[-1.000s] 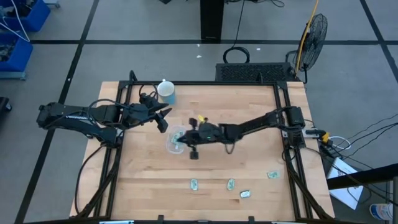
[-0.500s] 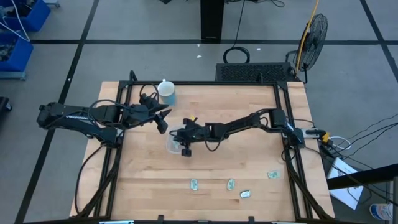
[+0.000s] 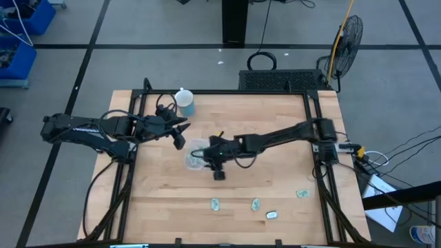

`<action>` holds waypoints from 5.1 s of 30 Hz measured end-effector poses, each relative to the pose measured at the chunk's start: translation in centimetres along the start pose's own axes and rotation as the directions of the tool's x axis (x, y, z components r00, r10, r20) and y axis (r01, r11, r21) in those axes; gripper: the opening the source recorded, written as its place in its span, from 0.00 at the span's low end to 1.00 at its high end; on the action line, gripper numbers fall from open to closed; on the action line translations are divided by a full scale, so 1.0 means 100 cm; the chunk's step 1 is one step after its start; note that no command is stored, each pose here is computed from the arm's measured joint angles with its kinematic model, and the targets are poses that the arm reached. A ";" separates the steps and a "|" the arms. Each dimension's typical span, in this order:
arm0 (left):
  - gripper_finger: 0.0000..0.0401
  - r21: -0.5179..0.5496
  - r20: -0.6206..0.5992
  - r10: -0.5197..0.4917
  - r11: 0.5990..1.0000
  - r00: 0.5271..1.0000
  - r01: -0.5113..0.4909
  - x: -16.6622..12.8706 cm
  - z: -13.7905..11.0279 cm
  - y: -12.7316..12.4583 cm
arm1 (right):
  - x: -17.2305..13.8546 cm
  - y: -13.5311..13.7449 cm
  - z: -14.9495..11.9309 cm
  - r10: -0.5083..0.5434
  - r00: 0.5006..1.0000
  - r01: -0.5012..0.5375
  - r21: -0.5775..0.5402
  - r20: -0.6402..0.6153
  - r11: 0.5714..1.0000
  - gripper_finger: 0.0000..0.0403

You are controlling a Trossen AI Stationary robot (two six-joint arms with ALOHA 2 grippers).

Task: Pick and place Stevia / Truvia into bins
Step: Put the light green stevia packet into the transparent container

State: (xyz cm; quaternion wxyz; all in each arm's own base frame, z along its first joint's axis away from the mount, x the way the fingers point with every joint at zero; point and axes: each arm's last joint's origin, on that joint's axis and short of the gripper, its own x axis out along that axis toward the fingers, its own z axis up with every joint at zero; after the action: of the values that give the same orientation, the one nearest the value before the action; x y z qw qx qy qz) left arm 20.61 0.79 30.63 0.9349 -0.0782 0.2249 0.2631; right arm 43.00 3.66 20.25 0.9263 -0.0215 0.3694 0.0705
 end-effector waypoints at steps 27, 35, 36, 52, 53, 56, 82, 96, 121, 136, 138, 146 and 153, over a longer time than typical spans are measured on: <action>0.29 0.400 0.030 -0.298 0.878 0.954 0.262 0.050 -0.012 -0.066 | -0.148 0.141 -0.198 0.036 0.885 0.237 0.515 -0.464 0.824 0.32; 0.29 0.365 0.038 -0.265 0.901 0.963 0.234 0.059 -0.008 -0.057 | -0.180 0.145 -0.219 0.159 0.680 0.426 0.563 -0.715 0.708 0.32; 0.29 0.366 0.037 -0.263 0.901 0.964 0.232 0.059 -0.008 -0.056 | -0.180 0.146 -0.221 0.156 0.676 0.430 0.557 -0.720 0.711 0.32; 0.29 0.367 0.049 -0.213 0.913 0.976 0.181 0.067 -0.003 -0.042 | -0.165 0.140 -0.256 0.113 0.617 0.489 0.492 -0.779 0.720 0.20; 0.29 0.366 0.049 -0.210 0.913 0.976 0.178 0.067 -0.003 -0.041 | -0.165 0.141 -0.255 0.116 0.622 0.479 0.494 -0.774 0.726 0.17; 0.29 0.363 0.050 -0.204 0.916 0.978 0.173 0.068 -0.003 -0.040 | -0.162 0.140 -0.253 0.115 0.652 0.450 0.505 -0.749 0.737 0.08; 0.29 0.212 0.255 0.243 0.930 0.936 -0.299 0.014 0.022 -0.003 | -0.038 0.012 -0.063 -0.115 0.933 0.120 0.007 0.342 0.993 0.01; 0.29 0.192 0.126 0.266 0.939 0.956 -0.286 0.009 0.006 0.005 | 0.054 -0.033 -0.016 -0.102 0.979 0.103 0.003 0.179 0.995 0.01; 0.29 0.206 0.034 0.070 0.976 0.997 -0.075 0.010 0.001 -0.001 | -0.003 0.006 -0.007 0.089 0.996 -0.089 -0.060 0.000 0.994 0.34; 0.29 0.252 -0.380 -0.523 0.735 0.763 0.629 0.038 -0.055 -0.090 | -0.120 0.081 -0.103 -0.282 0.959 0.275 0.165 0.016 0.947 0.33; 0.29 0.268 -0.432 -0.548 0.681 0.717 0.682 0.043 -0.070 -0.107 | -0.127 0.082 -0.117 -0.284 0.956 0.263 0.223 0.072 0.939 0.33; 0.29 0.354 -0.385 -0.662 0.537 0.643 0.765 0.058 -0.099 -0.156 | -0.141 0.081 -0.151 -0.233 0.916 0.137 0.292 0.326 0.947 0.32; 0.29 0.309 -0.423 -0.666 0.531 0.615 0.789 0.078 -0.121 -0.167 | -0.141 0.078 -0.159 -0.232 0.904 0.140 0.265 0.358 0.954 0.32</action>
State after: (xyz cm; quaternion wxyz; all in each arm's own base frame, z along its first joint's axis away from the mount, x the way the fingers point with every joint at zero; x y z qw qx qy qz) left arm 30.73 -13.09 16.75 0.9100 0.0291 0.3445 -0.2290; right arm 20.95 8.29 18.46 0.9793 0.0662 0.1820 -0.0596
